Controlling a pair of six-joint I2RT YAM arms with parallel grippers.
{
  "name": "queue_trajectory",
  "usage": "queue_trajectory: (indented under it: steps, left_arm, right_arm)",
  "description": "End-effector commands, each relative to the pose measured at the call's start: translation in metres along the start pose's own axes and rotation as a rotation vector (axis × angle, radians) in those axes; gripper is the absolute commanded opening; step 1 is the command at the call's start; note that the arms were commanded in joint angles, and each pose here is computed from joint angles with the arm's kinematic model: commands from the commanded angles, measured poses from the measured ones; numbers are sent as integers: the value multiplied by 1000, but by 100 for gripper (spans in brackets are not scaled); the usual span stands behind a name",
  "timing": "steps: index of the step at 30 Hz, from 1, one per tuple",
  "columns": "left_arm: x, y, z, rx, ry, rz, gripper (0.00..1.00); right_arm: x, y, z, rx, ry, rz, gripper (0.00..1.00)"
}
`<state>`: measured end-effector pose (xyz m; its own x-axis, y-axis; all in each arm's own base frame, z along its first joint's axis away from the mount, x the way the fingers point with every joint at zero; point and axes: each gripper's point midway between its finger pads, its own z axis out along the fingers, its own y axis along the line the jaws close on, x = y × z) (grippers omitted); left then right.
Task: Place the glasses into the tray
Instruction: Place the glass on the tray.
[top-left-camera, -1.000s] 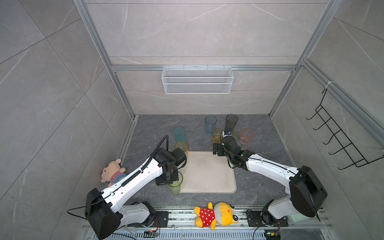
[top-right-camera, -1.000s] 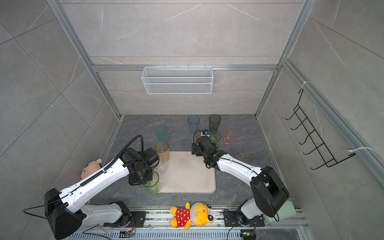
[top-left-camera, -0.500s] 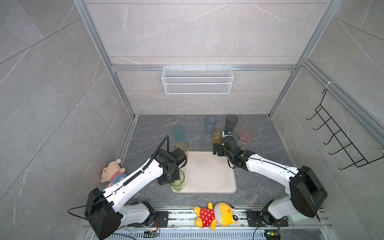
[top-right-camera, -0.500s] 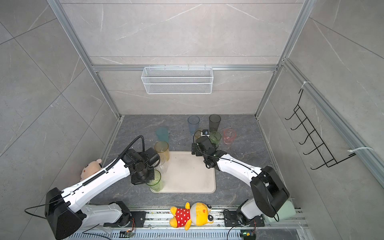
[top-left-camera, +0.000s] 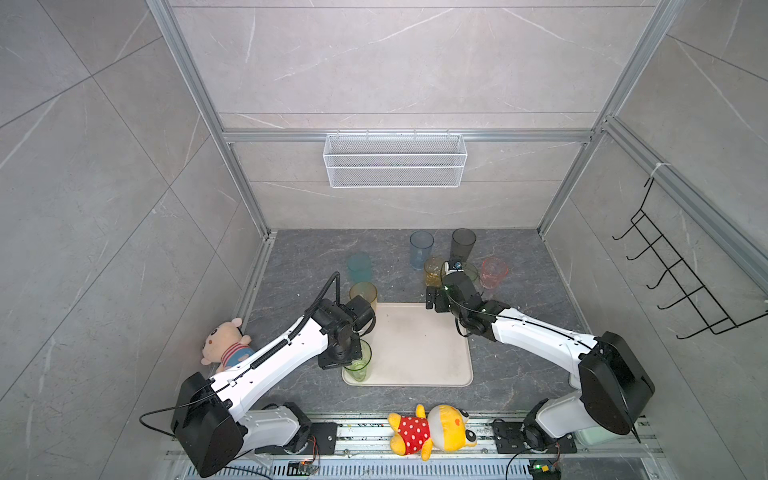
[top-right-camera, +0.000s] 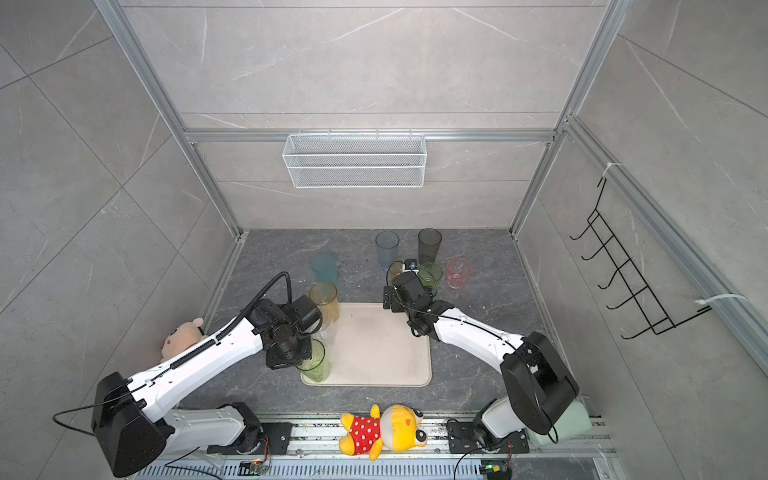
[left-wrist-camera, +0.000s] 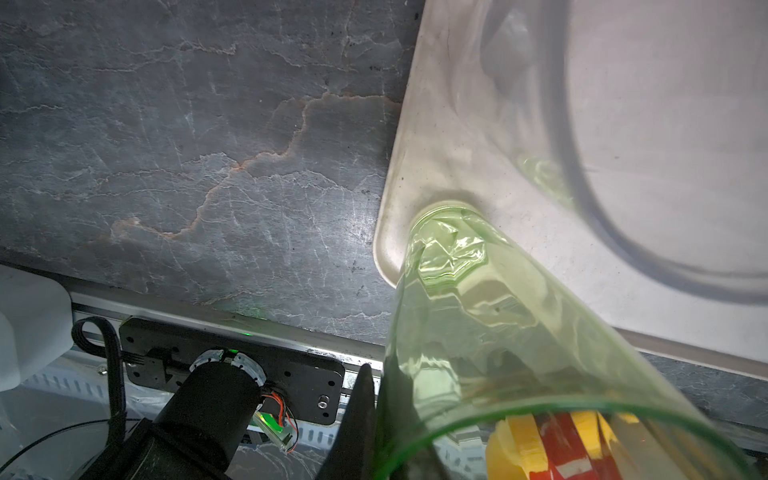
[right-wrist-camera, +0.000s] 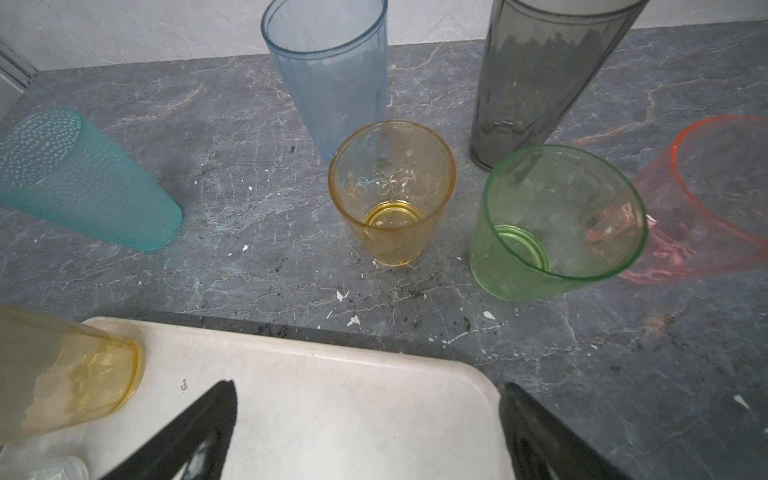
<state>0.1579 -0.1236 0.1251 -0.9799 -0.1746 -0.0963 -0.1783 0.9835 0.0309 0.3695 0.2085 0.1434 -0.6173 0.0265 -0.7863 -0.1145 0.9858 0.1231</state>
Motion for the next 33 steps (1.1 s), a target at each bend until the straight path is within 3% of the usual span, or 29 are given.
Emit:
queue_trajectory:
  steps: [1, 21, 33]
  left_arm:
    - [0, 0, 1, -6, 10, 14, 0]
    - [-6, -6, -7, 5, -2, 18, 31]
    - [-33, -11, -45, 20, -128, 95, 54]
  right_arm:
    - [-8, 1, 1, 2, -1, 18, 100]
    - [-8, 2, 2, 2, 0, 15, 100]
    - [-22, 1, -18, -21, -34, 22, 100]
